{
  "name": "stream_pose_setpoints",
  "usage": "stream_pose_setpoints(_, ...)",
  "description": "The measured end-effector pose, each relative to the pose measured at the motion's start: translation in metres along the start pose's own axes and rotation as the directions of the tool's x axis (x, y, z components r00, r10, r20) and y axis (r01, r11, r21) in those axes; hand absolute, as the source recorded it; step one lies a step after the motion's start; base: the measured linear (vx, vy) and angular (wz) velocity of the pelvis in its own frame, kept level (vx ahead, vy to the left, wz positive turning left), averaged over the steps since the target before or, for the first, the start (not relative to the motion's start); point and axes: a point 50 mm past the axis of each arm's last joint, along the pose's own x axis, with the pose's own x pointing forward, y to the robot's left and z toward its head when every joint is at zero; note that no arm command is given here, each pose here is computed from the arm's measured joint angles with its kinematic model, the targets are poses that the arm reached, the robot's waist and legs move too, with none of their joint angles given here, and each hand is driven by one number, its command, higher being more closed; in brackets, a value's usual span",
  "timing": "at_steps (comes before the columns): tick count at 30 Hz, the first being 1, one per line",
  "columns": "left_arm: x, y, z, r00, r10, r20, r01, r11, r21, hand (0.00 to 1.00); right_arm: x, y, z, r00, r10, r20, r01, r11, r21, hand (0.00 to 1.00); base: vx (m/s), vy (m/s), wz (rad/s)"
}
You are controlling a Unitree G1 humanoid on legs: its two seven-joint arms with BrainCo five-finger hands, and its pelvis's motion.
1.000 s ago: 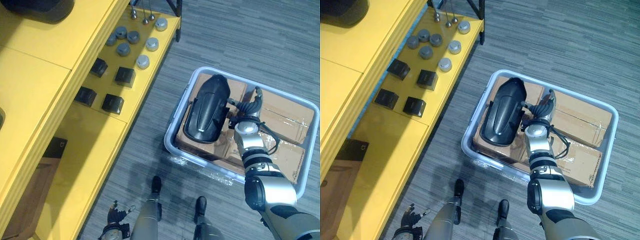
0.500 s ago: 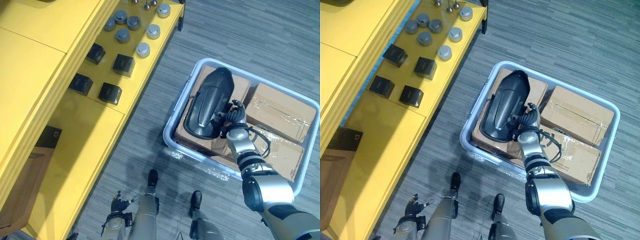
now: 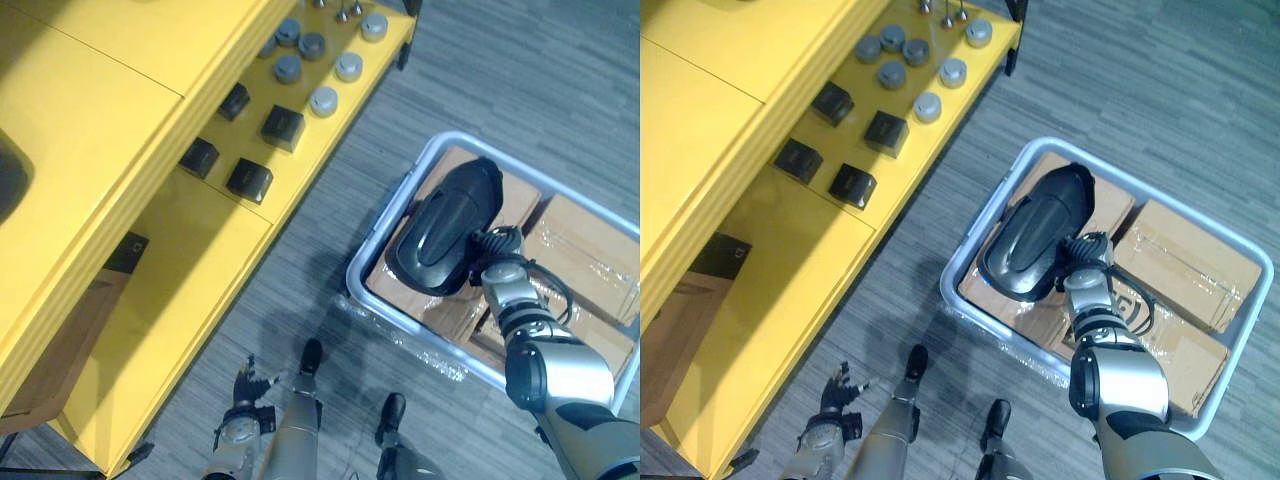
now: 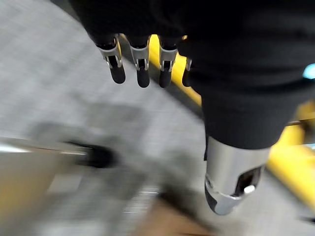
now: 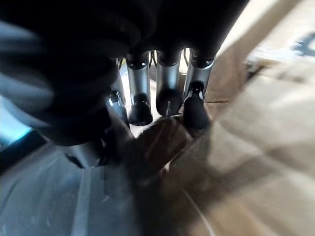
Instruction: Walk over and take plastic housings, then place them on the shelf
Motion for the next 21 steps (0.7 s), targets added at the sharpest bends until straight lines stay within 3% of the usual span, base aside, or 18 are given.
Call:
stream_pose_setpoints(6, 0.02, -0.002, 0.101, 0.932, -0.008, 0.364, 0.023, 0.999, -0.036, 0.0, -0.005, 0.005, 0.01, 0.99, 0.014, 0.142, 0.014, 0.98, -0.198, 1.0, 0.0, -0.002, 0.0)
stream_pose_setpoints(13, 0.028, -0.038, 0.17, 0.849, -0.125, 0.513, 0.199, 0.976, -0.093, 0.0, -0.014, -0.001, 0.062, 0.919, 0.01, 0.394, 0.092, 0.966, -0.24, 1.0, -0.03, 0.002, -0.07)
stream_pose_setpoints(16, 0.039, -0.054, 0.177, 0.862, -0.226, 0.454, 0.331, 0.929, -0.166, 0.0, -0.024, 0.013, 0.075, 0.879, 0.083, 0.469, 0.079, 0.945, -0.316, 1.0, -0.02, -0.011, -0.17)
stream_pose_setpoints(21, 0.044, -0.074, 0.185, 0.843, -0.368, 0.392, 0.506, 0.788, -0.35, 0.0, -0.043, 0.031, 0.097, 0.801, 0.157, 0.577, 0.086, 0.924, -0.371, 1.0, -0.02, -0.007, -0.15)
